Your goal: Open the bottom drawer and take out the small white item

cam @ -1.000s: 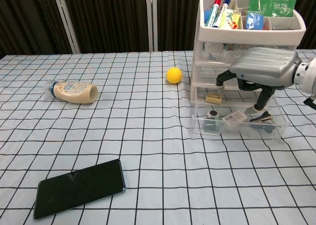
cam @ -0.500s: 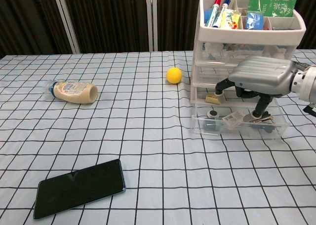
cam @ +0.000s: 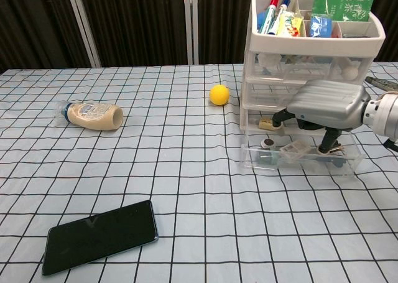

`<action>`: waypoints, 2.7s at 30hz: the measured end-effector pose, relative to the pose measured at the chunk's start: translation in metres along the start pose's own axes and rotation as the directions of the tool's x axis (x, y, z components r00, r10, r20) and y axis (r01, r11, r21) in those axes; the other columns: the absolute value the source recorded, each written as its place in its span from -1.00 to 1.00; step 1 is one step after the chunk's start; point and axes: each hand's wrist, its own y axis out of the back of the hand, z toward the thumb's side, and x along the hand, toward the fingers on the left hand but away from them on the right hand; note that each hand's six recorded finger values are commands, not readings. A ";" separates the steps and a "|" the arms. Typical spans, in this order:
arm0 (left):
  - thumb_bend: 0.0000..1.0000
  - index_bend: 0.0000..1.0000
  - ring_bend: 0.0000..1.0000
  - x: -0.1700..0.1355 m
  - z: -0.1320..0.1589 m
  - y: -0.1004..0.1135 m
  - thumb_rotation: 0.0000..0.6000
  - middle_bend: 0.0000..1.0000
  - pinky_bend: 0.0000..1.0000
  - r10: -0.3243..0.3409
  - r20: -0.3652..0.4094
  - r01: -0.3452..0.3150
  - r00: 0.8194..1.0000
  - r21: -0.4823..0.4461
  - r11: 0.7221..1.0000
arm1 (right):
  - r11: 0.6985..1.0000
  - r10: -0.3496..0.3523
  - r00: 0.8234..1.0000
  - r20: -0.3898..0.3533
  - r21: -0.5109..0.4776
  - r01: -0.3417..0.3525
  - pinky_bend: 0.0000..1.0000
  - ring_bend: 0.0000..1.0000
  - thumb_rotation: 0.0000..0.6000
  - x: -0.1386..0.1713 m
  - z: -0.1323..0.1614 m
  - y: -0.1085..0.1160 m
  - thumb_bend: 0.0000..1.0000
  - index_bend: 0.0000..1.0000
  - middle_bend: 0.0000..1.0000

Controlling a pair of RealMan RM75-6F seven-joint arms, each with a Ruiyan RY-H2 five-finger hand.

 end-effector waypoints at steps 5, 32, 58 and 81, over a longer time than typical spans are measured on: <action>-1.00 -1.00 -1.00 0.000 0.001 0.000 1.00 -1.00 -1.00 -0.001 0.000 0.001 1.000 0.002 1.000 | 1.000 0.012 1.000 0.002 -0.002 -0.012 0.64 1.00 1.00 0.000 -0.001 -0.005 -1.00 -0.19 1.00; -1.00 -1.00 -1.00 0.000 0.003 -0.002 1.00 -1.00 -1.00 -0.011 0.007 0.011 1.000 0.004 1.000 | 0.998 0.061 0.998 0.000 0.027 -0.061 0.64 1.00 1.00 -0.004 0.003 -0.024 -1.00 -0.06 1.00; -1.00 -1.00 -1.00 -0.001 0.003 0.000 1.00 -1.00 -1.00 -0.006 0.010 0.006 1.000 -0.004 1.000 | 0.998 0.003 1.000 0.022 0.056 -0.004 0.63 1.00 1.00 -0.002 0.003 -0.016 -0.98 0.28 1.00; -1.00 -1.00 -1.00 -0.008 0.004 0.006 1.00 -1.00 -1.00 0.015 0.026 -0.015 1.000 -0.017 1.000 | 0.995 -0.069 0.997 0.045 0.081 0.065 0.63 1.00 1.00 0.012 0.000 0.017 -0.98 0.26 1.00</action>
